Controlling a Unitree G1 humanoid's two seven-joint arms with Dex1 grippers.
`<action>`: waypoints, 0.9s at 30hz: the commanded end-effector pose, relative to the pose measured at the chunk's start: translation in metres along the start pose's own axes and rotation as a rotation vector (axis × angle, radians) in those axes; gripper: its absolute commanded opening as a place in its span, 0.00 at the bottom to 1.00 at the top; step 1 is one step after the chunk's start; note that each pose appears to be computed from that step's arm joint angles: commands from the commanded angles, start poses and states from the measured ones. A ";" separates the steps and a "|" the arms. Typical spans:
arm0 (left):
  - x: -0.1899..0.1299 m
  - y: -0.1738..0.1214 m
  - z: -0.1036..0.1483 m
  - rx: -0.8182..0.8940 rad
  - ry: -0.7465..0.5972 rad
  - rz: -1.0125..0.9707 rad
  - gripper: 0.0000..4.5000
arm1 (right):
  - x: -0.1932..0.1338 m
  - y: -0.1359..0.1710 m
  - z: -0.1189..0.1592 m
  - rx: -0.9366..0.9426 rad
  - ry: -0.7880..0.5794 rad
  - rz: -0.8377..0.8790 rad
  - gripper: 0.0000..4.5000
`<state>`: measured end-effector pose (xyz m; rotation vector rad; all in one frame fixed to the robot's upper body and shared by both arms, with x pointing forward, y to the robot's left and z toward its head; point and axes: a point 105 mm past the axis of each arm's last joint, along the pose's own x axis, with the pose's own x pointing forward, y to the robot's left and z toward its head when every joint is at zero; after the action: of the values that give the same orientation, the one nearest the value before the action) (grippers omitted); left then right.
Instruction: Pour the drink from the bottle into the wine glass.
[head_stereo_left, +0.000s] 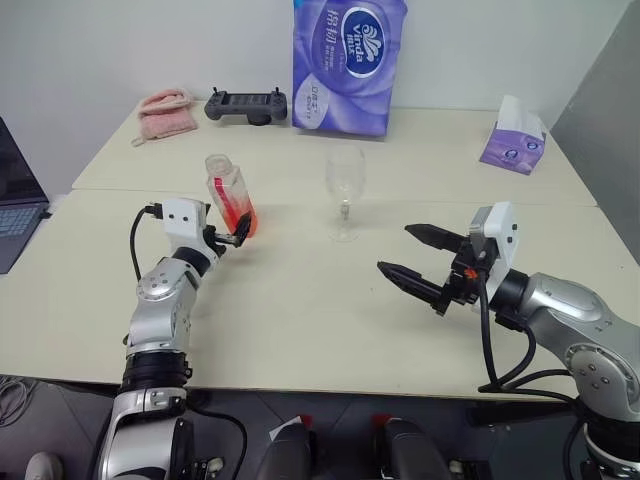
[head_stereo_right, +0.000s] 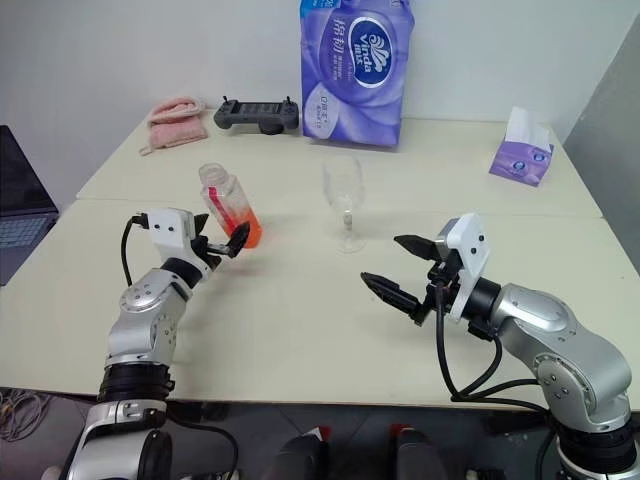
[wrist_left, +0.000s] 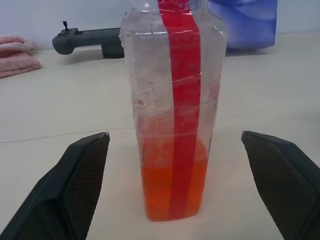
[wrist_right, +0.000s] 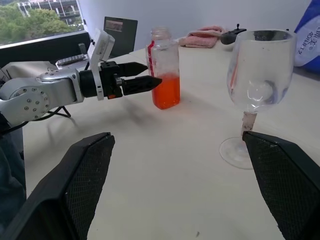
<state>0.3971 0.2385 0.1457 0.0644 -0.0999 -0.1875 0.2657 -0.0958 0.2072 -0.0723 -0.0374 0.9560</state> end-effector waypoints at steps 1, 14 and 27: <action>0.009 0.006 0.014 0.029 -0.053 0.007 1.00 | -0.002 0.004 0.011 -0.038 -0.044 -0.004 1.00; 0.026 0.009 0.011 0.048 -0.049 -0.017 0.73 | -0.001 -0.004 0.008 -0.037 -0.054 -0.052 1.00; 0.034 0.003 0.041 0.182 -0.102 -0.065 0.36 | -0.002 -0.008 0.015 -0.072 -0.094 -0.107 1.00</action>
<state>0.4234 0.2384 0.1465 0.1480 -0.0985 -0.2257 0.2735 -0.1025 0.2061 -0.0723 -0.0766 0.8591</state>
